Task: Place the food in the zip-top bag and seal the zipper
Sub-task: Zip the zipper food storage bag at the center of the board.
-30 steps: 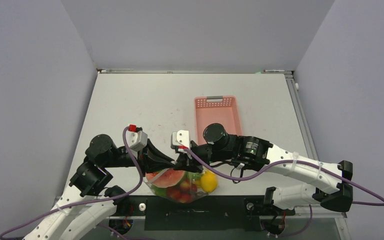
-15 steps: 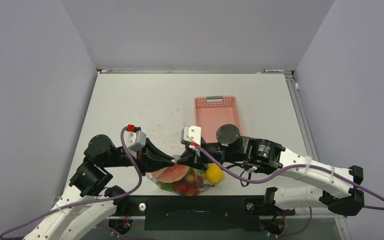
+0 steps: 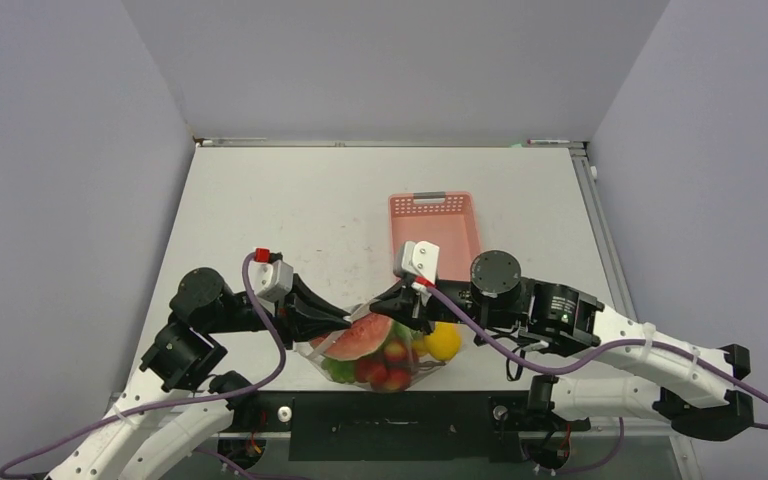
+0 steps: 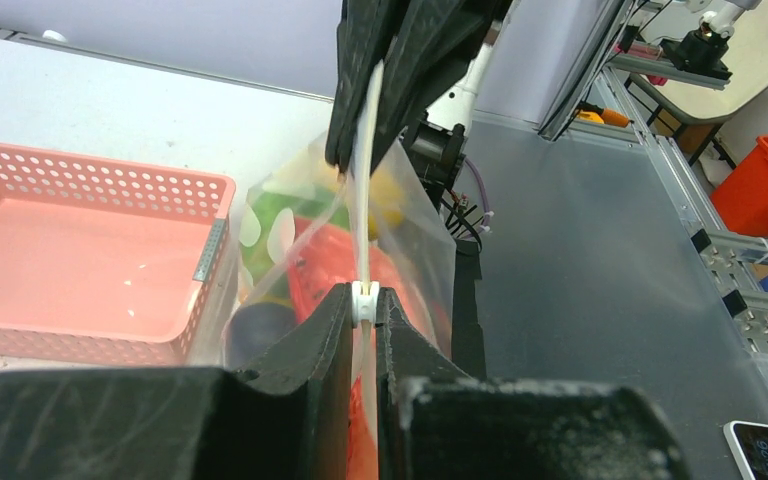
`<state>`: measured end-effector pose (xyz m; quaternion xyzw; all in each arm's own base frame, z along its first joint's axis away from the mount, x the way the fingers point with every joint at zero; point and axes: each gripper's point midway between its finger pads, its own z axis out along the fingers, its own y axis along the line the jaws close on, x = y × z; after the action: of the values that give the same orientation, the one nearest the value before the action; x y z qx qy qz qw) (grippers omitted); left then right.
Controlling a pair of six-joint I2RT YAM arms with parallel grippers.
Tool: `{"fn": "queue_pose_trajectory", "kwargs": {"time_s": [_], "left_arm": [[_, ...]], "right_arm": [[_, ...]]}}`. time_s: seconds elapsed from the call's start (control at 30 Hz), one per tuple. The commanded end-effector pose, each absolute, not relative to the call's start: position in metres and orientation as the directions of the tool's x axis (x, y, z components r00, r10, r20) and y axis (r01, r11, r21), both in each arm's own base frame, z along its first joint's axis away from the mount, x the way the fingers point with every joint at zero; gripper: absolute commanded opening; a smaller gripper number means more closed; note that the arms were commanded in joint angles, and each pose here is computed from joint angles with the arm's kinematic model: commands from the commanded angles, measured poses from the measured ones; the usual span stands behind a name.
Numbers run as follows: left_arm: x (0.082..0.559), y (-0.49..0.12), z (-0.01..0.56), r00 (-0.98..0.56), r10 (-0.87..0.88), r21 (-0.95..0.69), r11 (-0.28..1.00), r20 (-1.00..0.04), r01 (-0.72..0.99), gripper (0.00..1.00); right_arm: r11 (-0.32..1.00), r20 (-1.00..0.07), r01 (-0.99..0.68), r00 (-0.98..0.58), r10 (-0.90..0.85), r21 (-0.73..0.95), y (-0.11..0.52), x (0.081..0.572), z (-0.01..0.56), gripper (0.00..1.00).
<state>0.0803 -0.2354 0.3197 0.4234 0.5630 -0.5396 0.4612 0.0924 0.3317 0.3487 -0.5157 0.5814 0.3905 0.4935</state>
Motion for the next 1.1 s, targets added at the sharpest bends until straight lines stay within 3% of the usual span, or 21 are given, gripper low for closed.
{"fn": "queue_pose_trajectory", "kwargs": {"time_s": [0.0,0.43,0.87,0.97,1.07], "left_arm": [[0.074,-0.235,0.307,-0.263,0.024,-0.262,0.039,-0.965,0.964,0.00],[0.075,-0.234,0.305,-0.267,0.029,-0.266,0.048,-0.963,0.963,0.00],[0.079,-0.233,0.313,-0.295,0.074,-0.289,0.081,-0.953,0.954,0.00],[0.081,-0.233,0.313,-0.304,0.089,-0.295,0.101,-0.948,0.950,0.00],[0.082,-0.232,0.317,-0.305,0.091,-0.295,0.110,-0.948,0.949,0.00]], "right_arm": [[0.326,-0.987,-0.940,0.135,0.089,-0.099,0.307,0.111,0.446,0.05],[0.460,-0.979,-0.883,0.162,0.120,-0.089,0.273,0.125,0.456,0.05],[0.358,-0.988,-0.927,0.069,-0.136,-0.114,0.300,0.120,0.387,0.05],[0.352,-0.981,-0.929,0.051,-0.187,-0.115,0.301,0.120,0.371,0.15],[0.352,-0.971,-0.929,0.033,-0.235,-0.117,0.299,0.121,0.357,0.37]]}}
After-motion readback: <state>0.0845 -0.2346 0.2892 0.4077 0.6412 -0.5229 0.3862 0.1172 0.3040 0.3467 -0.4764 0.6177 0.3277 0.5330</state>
